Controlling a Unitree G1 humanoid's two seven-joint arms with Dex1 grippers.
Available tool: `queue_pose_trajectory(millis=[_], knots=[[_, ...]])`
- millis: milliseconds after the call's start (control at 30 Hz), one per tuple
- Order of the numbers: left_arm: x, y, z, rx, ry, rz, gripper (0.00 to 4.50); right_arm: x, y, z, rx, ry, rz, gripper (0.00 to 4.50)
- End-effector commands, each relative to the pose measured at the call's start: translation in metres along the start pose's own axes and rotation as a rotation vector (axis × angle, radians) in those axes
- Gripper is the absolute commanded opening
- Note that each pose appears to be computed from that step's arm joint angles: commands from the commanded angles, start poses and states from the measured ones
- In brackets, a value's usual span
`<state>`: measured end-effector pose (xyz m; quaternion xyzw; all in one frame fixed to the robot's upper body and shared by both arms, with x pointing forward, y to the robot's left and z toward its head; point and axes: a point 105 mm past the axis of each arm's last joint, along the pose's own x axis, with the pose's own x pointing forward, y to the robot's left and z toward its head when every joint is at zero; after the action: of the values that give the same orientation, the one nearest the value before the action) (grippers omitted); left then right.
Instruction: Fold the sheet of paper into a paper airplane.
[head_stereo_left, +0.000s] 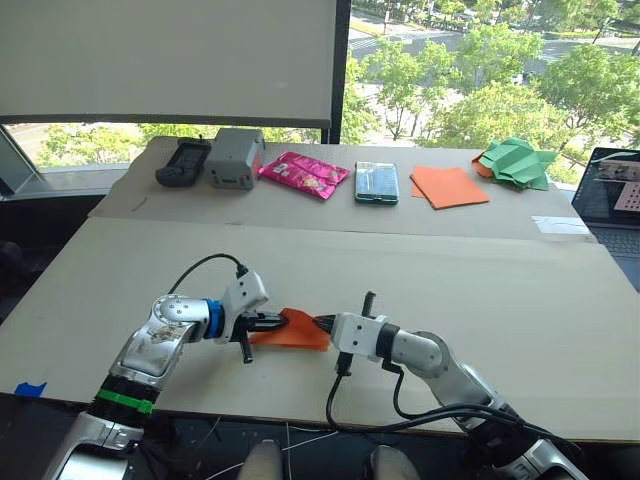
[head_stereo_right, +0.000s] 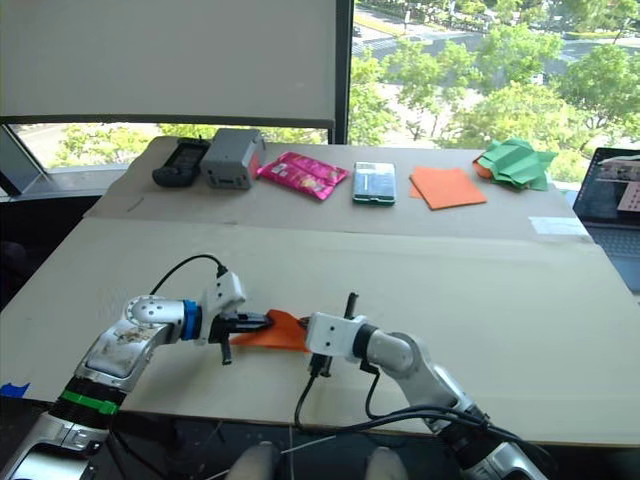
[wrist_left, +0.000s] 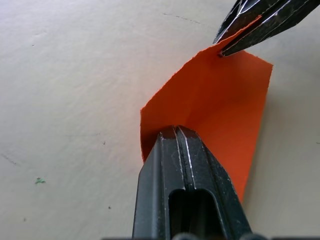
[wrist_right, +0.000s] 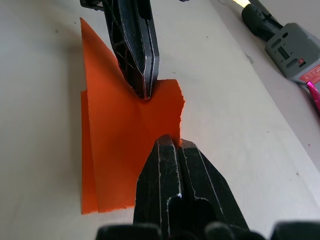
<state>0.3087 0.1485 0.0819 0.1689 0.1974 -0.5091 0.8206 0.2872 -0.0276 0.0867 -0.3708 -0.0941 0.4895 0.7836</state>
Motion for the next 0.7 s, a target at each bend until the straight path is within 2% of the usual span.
queue_pose_trajectory(millis=[33, 200, 467, 700], knots=[[-0.018, 0.004, 0.013, 0.019, -0.035, 0.045, 0.0, -0.002, -0.007, 0.009, -0.053, -0.036, -0.039, 0.02], [-0.024, -0.012, -0.003, -0.017, -0.001, 0.005, 0.0, -0.001, -0.004, 0.011, -0.067, -0.045, -0.041, 0.02], [-0.022, -0.016, -0.02, -0.064, 0.031, 0.012, 0.0, -0.004, 0.001, 0.014, -0.106, -0.067, -0.021, 0.02], [-0.022, -0.014, -0.038, -0.087, 0.077, 0.022, 0.0, -0.005, 0.025, 0.011, -0.213, -0.067, 0.107, 0.02]])
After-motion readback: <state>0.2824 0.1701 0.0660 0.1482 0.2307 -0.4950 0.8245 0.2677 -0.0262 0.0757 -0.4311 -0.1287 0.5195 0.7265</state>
